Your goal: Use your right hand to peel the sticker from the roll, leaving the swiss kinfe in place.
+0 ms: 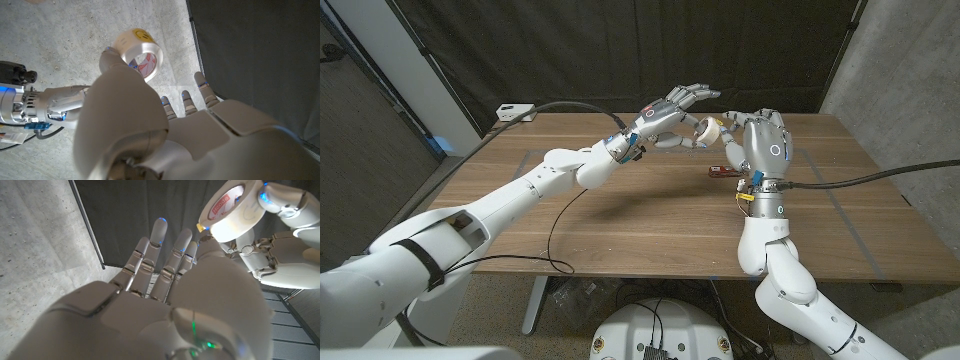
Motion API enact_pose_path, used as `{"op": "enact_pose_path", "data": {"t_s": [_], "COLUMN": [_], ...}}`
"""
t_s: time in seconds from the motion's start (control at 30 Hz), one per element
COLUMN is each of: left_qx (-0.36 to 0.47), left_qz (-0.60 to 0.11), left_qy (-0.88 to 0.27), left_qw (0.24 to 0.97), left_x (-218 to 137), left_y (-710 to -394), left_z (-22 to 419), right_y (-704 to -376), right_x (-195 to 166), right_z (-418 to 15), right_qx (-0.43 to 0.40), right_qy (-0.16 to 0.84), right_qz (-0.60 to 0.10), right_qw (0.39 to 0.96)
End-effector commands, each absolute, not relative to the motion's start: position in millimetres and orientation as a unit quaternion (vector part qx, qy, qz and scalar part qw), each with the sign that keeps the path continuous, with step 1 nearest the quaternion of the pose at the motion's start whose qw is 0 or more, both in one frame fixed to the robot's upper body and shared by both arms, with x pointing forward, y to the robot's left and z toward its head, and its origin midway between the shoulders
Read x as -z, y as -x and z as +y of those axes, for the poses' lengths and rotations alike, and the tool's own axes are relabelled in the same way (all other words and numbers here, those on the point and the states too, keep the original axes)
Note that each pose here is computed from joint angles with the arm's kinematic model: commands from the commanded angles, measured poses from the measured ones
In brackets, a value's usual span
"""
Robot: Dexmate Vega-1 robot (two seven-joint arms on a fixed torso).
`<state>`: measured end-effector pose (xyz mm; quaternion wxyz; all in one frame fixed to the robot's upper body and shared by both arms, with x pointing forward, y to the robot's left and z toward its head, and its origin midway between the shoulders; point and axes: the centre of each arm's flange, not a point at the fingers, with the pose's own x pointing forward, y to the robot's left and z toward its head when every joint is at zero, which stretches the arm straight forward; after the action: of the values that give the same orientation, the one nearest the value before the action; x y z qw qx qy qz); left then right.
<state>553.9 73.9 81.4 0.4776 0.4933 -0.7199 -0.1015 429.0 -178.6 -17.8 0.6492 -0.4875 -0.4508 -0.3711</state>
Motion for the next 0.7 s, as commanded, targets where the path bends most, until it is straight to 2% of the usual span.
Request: {"op": "enact_pose_path", "data": {"t_s": [0.03,0.7], "left_qx": [0.104,0.109], "left_qz": [-0.724,-0.728], "left_qy": [-0.49,-0.484], "left_qw": [0.475,0.474], "left_x": [-82.4,-81.1], "left_y": [-554.8,-553.2], "left_z": [72.2,74.3], "right_y": [-432.8,-437.3], "right_x": [16.3,13.5], "right_z": [-176.2,-170.7], "right_qx": [0.376,0.374], "right_qy": [0.488,0.49], "right_qz": [-0.455,-0.464], "right_qw": [0.643,0.636]}}
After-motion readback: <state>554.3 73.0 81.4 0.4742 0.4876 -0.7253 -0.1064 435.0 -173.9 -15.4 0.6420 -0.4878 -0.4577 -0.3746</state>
